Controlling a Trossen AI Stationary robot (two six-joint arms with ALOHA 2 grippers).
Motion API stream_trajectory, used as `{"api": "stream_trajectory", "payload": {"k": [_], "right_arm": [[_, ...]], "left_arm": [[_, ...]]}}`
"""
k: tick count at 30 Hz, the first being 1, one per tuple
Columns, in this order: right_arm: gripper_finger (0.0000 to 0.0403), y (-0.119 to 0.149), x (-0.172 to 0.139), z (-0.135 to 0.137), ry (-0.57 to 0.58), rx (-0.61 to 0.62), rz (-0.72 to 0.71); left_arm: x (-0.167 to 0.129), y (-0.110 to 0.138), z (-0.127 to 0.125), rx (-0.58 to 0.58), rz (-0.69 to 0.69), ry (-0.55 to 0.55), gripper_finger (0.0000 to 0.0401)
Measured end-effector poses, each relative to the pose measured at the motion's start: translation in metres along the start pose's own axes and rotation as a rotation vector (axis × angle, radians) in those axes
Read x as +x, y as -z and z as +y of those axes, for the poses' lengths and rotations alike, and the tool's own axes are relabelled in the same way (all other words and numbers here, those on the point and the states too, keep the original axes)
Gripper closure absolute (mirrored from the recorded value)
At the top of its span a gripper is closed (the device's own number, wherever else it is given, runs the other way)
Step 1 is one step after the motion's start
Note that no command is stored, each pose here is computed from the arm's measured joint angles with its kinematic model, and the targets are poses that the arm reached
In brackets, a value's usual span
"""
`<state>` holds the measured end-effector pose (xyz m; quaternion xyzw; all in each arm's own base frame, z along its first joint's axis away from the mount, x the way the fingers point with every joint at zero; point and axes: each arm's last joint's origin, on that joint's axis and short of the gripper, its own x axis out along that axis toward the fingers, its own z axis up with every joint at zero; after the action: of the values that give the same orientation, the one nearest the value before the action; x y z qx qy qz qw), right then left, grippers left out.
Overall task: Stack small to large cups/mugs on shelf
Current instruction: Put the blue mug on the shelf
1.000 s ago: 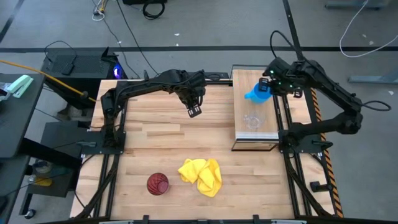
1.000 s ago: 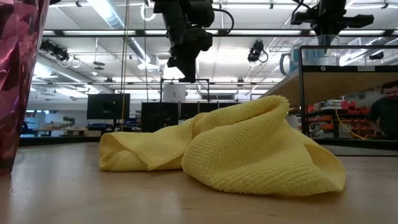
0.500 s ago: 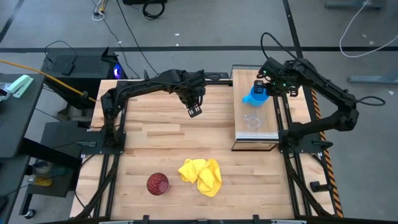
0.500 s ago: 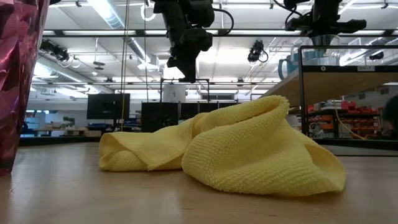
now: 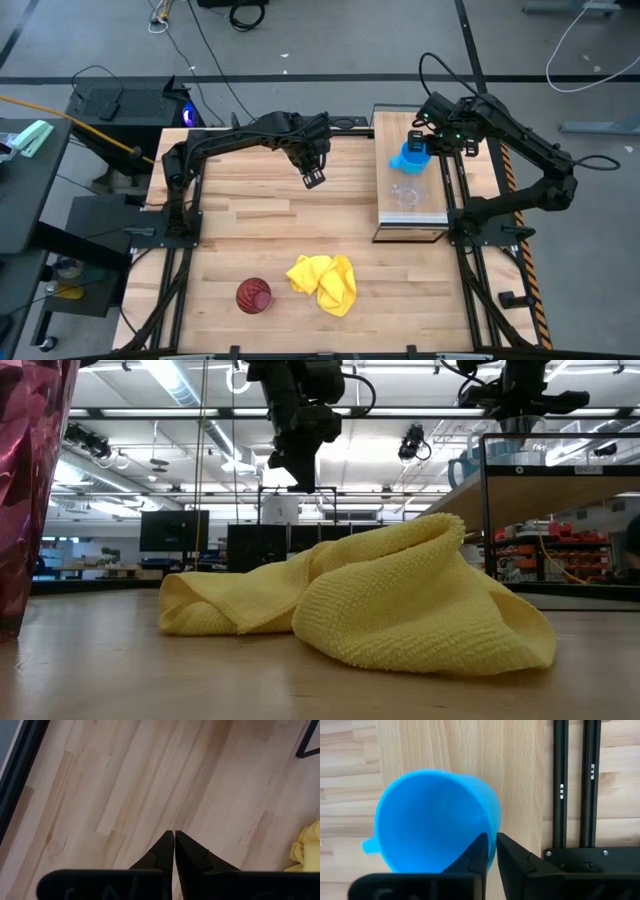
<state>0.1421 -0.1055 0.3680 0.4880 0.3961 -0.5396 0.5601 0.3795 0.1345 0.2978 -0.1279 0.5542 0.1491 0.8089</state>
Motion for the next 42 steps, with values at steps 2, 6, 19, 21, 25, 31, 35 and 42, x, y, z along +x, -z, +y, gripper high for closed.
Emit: {"api": "stream_trajectory", "payload": {"k": [2,6,19,21,25,31,35,42], "right_arm": [[0.0354,0.000,0.000,0.000,0.000,0.000,0.000],[0.0351,0.000,0.000,0.000,0.000,-0.008,0.000],[0.0351,0.003,-0.007,-0.006,-0.027,-0.013,-0.017],[0.0351,0.005,-0.010,-0.010,-0.043,-0.007,-0.028],[0.0351,0.010,-0.019,-0.020,-0.079,-0.002,-0.051],[0.0351,0.019,-0.033,-0.038,-0.144,-0.090,-0.102],[0.0362,0.025,-0.041,-0.050,-0.161,-0.150,-0.161],[0.0397,0.025,-0.047,-0.056,-0.142,-0.265,-0.277]], "left_arm": [[0.000,0.000,0.000,0.000,0.000,0.000,0.0378],[0.000,0.000,0.000,0.001,0.000,0.000,0.0387],[0.000,0.000,0.000,0.002,-0.001,0.000,0.0373],[0.000,0.000,0.000,0.003,-0.001,0.000,0.0373],[0.000,-0.004,-0.001,-0.002,-0.043,0.002,0.0378],[-0.003,-0.023,-0.010,0.015,-0.244,0.034,0.0387],[-0.007,-0.036,-0.015,0.039,-0.381,0.159,0.0388],[0.012,-0.061,-0.021,-0.016,-0.540,0.366,0.0382]]}}
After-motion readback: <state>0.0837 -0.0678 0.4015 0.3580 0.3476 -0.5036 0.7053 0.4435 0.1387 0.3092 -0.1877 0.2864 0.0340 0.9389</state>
